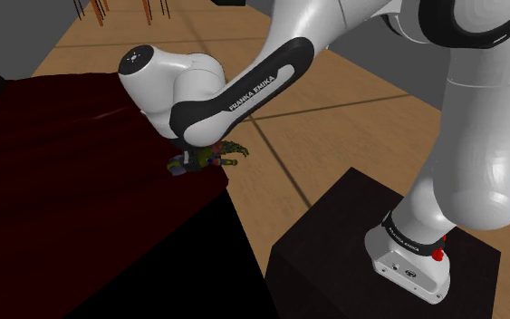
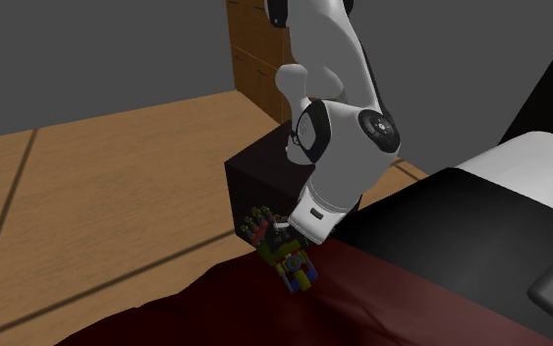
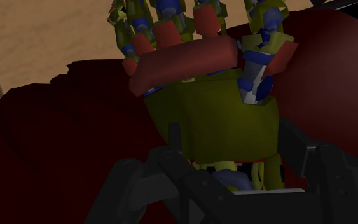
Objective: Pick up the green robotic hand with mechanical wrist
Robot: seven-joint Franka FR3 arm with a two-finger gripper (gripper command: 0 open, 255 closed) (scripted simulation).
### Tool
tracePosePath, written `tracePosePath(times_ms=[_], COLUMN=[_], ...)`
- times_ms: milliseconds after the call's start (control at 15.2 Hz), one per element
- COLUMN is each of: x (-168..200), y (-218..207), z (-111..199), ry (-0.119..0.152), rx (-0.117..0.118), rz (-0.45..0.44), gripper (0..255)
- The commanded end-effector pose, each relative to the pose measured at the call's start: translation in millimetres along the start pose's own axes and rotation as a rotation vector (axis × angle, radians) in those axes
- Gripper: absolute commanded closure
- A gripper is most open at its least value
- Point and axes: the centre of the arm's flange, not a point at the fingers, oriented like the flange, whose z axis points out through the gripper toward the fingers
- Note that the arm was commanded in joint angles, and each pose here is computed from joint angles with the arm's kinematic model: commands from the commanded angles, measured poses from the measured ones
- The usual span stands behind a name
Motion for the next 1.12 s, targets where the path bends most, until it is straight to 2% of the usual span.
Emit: tracePosePath(times_ms=[0, 924, 1056], x=[-2, -15, -15], y=[1, 24, 24], z=[-4, -74, -74], ry=[-0.001, -0.001, -0.001], rx=[0.001, 0.001, 0.001], rz=[0.000, 0.000, 0.000], gripper=[255, 255, 255])
